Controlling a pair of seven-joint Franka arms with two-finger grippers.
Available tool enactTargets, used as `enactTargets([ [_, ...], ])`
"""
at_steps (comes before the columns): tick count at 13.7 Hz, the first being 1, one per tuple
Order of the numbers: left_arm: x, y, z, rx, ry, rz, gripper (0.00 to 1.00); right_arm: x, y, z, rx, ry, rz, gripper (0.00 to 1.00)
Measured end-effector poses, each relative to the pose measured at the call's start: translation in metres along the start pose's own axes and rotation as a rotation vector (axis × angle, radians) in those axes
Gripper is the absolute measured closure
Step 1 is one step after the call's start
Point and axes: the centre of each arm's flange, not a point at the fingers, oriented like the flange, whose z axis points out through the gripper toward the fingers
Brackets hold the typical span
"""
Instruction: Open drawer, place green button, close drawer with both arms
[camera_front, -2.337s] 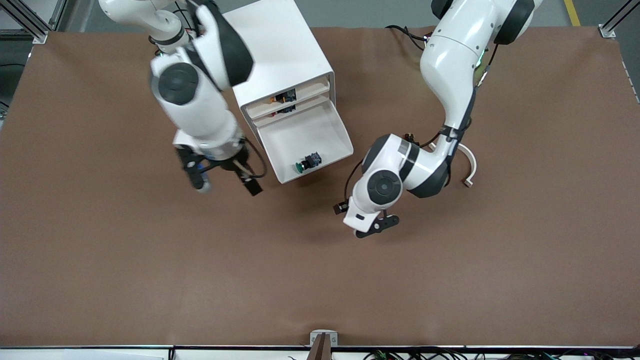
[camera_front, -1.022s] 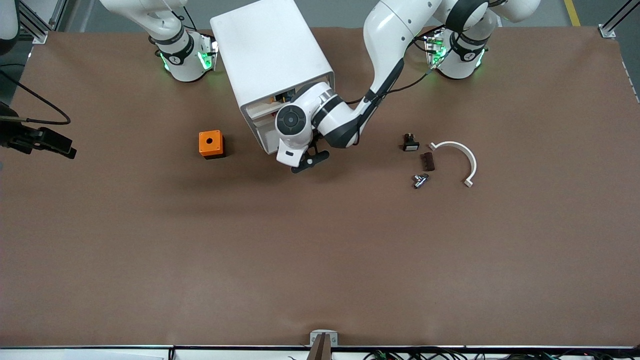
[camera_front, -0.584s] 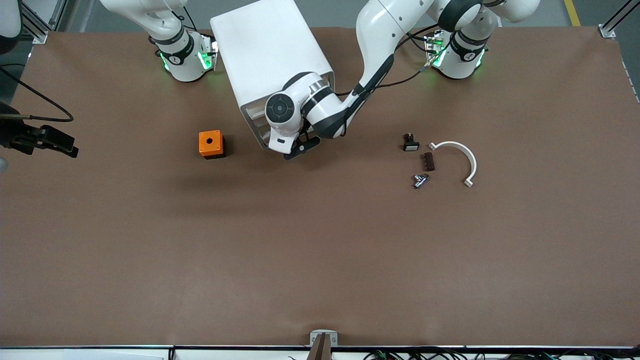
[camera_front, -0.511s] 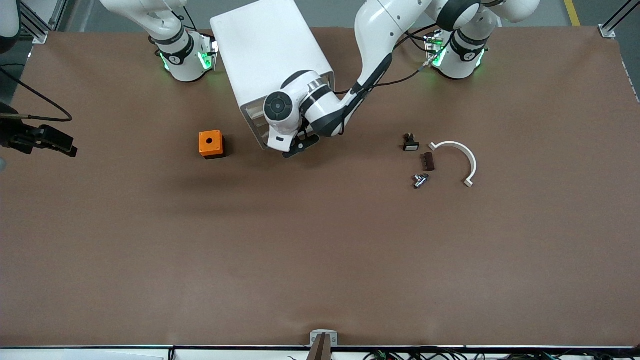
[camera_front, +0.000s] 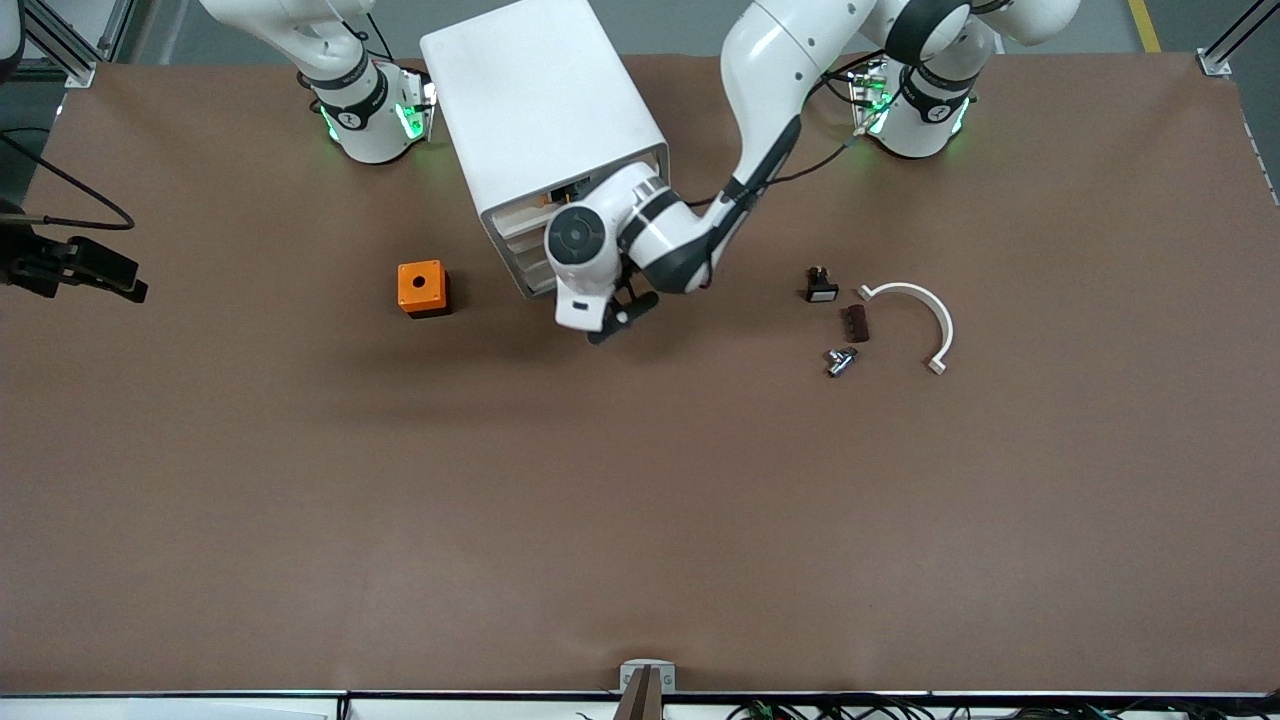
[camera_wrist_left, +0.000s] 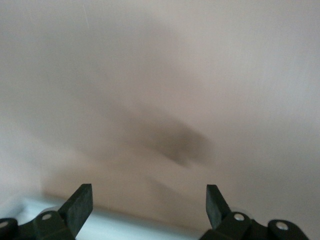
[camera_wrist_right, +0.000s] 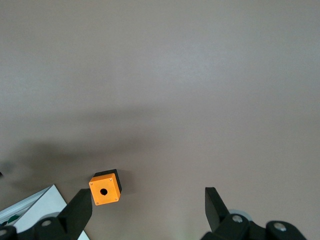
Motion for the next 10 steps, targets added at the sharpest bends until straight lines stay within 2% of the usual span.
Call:
enactTargets([
  [2,0.062,-0.005,-0.032,-0.028,0.117,-0.027,0.00,0.000,0.001,0.000,0.000,0.000,0.002,0.00],
  [4,0.105,-0.014,-0.070,-0.057,0.190,-0.049,0.00,0.000,0.002,0.000,0.000,0.000,0.035,0.00],
  [7,0.160,-0.034,-0.117,-0.093,0.230,-0.070,0.00,0.001,0.001,0.001,0.010,0.002,0.092,0.00],
  [10,0.216,-0.071,-0.164,-0.047,0.276,-0.024,0.00,0.006,0.001,0.000,0.039,0.040,0.107,0.00],
])
